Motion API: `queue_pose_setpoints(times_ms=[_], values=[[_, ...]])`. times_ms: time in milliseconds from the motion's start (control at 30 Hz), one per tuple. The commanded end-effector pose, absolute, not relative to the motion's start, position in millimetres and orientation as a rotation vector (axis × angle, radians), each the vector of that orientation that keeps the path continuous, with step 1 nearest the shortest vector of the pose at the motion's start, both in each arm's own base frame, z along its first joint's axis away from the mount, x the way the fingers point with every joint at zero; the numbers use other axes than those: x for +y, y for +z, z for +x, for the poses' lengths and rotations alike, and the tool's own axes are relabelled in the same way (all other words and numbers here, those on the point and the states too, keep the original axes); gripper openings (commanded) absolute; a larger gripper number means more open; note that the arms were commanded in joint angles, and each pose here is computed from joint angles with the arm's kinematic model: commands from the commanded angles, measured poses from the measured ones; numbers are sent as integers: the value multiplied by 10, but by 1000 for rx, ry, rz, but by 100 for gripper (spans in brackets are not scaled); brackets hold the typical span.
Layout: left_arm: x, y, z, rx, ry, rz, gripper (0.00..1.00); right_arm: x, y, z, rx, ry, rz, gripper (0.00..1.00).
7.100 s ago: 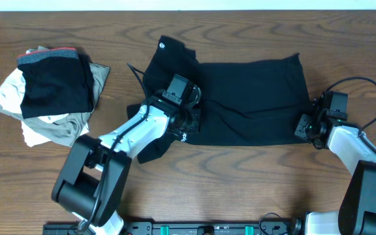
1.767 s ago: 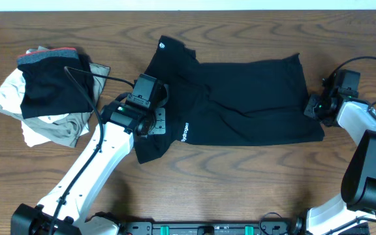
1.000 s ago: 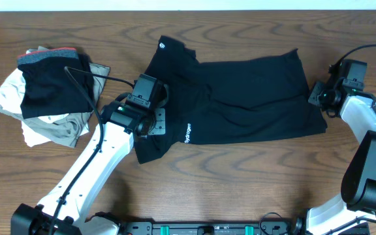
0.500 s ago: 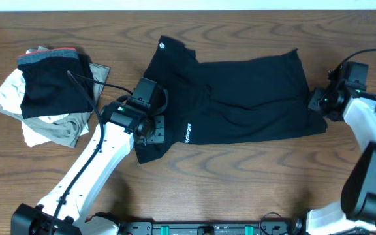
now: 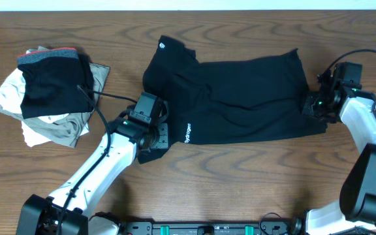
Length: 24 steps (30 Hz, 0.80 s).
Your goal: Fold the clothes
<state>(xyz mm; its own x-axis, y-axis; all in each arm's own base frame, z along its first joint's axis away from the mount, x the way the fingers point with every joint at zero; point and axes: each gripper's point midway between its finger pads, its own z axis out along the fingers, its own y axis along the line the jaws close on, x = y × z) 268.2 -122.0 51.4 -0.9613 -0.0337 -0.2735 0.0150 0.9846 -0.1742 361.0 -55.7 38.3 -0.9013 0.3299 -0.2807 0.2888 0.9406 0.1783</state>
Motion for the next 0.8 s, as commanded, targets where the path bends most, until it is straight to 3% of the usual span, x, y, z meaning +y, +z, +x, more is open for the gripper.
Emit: queue_pose_setpoints(times_ms=[0,467,767], values=[[-1230,405,2633,2861,-276,-30,50,-526,265,3583,2825,204,435,31],[-1141,64,2560,2820,-285,-51,50,-530,63,3490,2895,197,457,32],[-554,-265,2544,2883,-89,-293,50,-587,44,3422,2922,139,469,35]])
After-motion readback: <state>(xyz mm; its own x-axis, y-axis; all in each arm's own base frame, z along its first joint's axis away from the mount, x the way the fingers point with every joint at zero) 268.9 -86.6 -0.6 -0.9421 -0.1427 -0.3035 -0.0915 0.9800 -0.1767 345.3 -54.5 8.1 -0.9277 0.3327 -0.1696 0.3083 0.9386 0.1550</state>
